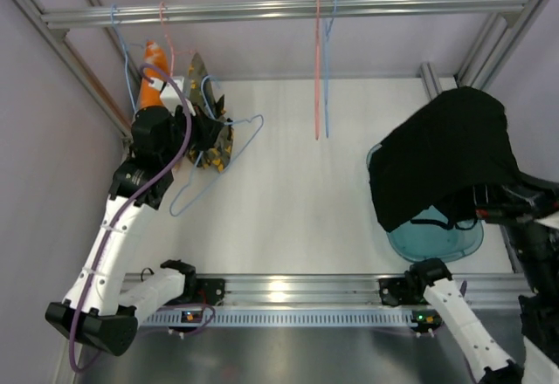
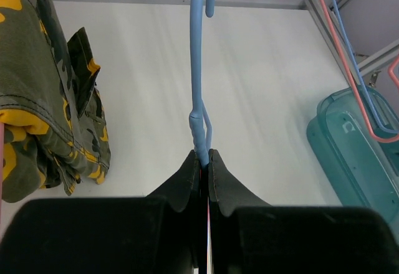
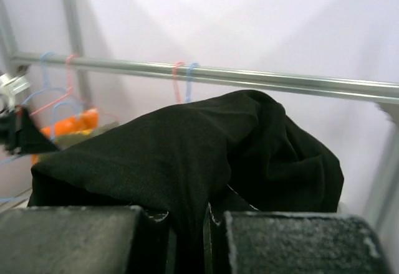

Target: Remove the trousers from the hanger

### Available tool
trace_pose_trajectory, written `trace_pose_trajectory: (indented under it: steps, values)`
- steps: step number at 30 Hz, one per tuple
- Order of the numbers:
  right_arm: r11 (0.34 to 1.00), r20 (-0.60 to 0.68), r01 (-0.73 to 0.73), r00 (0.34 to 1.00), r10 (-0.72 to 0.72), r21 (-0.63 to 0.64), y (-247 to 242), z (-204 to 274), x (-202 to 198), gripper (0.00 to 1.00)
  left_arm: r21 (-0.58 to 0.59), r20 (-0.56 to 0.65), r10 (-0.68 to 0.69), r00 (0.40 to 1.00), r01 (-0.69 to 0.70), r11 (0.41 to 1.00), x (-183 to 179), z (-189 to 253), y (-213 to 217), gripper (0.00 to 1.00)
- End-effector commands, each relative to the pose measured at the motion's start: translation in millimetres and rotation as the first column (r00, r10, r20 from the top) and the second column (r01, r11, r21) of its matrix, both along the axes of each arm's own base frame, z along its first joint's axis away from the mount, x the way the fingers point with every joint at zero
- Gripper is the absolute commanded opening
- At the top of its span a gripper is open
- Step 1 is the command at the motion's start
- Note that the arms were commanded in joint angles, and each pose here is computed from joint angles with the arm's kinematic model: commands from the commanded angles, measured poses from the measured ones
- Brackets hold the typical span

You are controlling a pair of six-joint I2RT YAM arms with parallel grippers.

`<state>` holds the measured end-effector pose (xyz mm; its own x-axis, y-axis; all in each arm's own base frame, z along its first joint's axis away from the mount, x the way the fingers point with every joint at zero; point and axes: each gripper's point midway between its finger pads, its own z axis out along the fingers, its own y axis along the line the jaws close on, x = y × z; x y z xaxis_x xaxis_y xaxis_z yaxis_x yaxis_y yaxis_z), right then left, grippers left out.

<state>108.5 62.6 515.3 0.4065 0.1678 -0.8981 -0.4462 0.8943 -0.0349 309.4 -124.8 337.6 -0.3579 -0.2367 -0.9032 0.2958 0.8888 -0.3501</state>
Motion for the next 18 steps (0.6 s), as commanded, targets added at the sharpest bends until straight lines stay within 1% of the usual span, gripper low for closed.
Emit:
trace_pose_trajectory:
  steps: [1,2,3,4,5,7,8,10,11,14,18]
  values:
    - [0.986,0.039,0.122,0.991,-0.128,0.114,-23.7,6.6,-27.6,0.0,0.001,0.104,-0.048,0.993,0.048,0.999,0.8,32.4,-9.2,0.0]
    - [0.979,0.02,0.166,0.985,-0.17,0.122,-29.3,0.0,-29.7,0.0,0.006,0.108,-0.054,0.993,0.053,0.999,1.0,34.0,-10.7,0.0]
    - [0.958,0.013,0.248,0.967,-0.253,0.146,-40.9,-3.7,-34.5,0.0,0.013,0.114,-0.065,0.991,0.064,0.998,0.5,35.4,-13.7,0.0]
    - [0.943,0.002,0.293,0.955,-0.297,0.161,-47.4,-5.5,-36.9,0.0,0.016,0.115,-0.07,0.991,0.069,0.998,1.1,36.2,-15.7,0.0]
    - [0.908,-0.025,0.377,0.925,-0.379,0.18,-59.7,-11.7,-39.2,0.0,0.019,0.129,-0.073,0.989,0.071,0.997,1.0,42.2,-16.5,0.0]
    - [0.875,-0.038,0.444,0.894,-0.446,0.193,-68.4,-15.3,-43.7,0.0,0.031,0.147,-0.084,0.986,0.08,0.996,0.0,48.1,-19.3,0.0]
    - [0.838,-0.048,0.507,0.86,-0.508,0.203,-76.7,-18.6,-47.4,0.0,0.032,0.162,-0.083,0.983,0.079,0.996,-0.2,54.2,-19.6,0.0]
    - [0.801,-0.065,0.563,0.824,-0.562,0.204,-85.1,-24.6,-47.9,0.0,0.05,0.186,-0.093,0.978,0.085,0.995,-1.5,61.5,-20.9,0.0]
    - [0.761,-0.079,0.611,0.788,-0.61,0.217,-93.6,-27.6,-50.3,0.0,0.058,0.194,-0.096,0.976,0.087,0.995,-2.8,63.5,-20.9,0.0]
    - [0.707,-0.118,0.671,0.738,-0.664,0.221,-103.4,-38.9,-47.3,0.0,0.077,0.221,-0.105,0.97,0.09,0.993,-5.6,70.8,-21.2,0.0]
    - [0.675,-0.197,0.709,0.705,-0.682,0.202,-105.6,-60.9,-36.7,0.0,0.077,0.238,-0.083,0.968,0.066,0.995,-5.2,78.2,-17.2,0.0]
